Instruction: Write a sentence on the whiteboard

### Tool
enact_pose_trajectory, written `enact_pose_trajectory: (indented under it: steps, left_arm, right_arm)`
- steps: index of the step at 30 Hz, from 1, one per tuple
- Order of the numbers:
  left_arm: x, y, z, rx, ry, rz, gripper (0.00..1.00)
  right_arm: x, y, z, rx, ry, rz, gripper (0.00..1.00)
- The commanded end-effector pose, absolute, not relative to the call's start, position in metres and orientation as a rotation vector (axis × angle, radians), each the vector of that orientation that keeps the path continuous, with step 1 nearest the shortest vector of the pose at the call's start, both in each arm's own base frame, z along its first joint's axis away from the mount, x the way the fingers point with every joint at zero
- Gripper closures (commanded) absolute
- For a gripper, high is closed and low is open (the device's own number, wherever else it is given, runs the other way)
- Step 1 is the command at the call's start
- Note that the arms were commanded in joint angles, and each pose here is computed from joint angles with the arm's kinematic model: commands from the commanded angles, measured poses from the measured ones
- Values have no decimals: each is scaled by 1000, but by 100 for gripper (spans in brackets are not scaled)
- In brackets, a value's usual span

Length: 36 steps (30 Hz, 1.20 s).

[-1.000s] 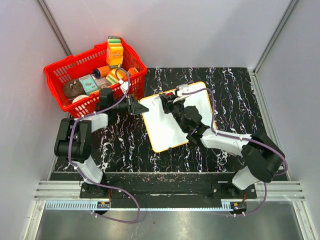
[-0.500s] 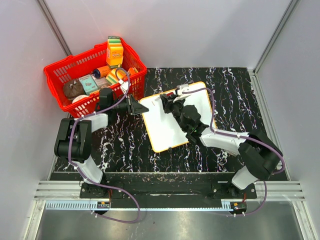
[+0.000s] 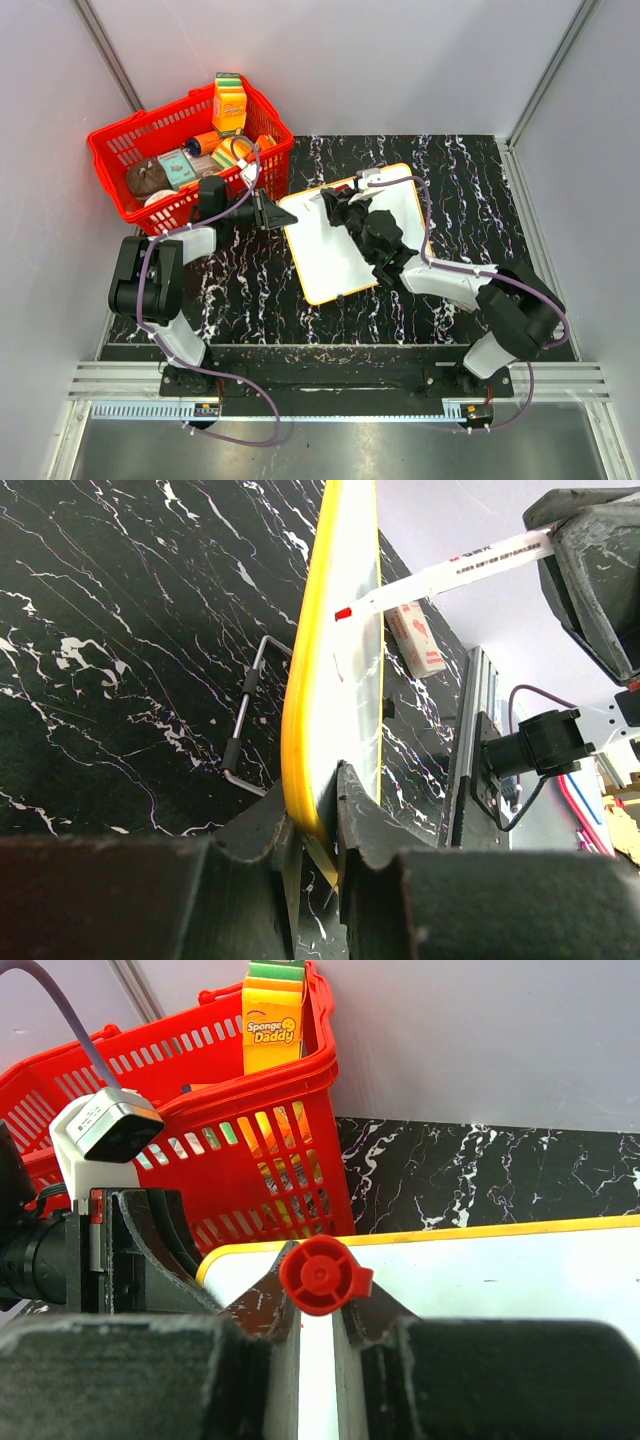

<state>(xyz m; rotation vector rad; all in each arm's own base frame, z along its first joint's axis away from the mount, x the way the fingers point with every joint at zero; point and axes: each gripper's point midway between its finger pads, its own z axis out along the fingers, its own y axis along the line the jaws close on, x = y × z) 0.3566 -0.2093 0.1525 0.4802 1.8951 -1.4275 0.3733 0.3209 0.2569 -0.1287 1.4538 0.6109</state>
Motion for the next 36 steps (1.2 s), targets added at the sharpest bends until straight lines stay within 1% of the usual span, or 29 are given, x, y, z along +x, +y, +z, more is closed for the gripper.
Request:
enact_pose_trajectory:
  steps: [1,36]
  left_arm:
    - [353,-215,119,611,1888,-1334,100]
    - [354,-217,119,617,1891,-1329,100]
  right_arm:
    - [373,312,249,-109,1476,605,100]
    - [347,304,219,-136,1563,662,100]
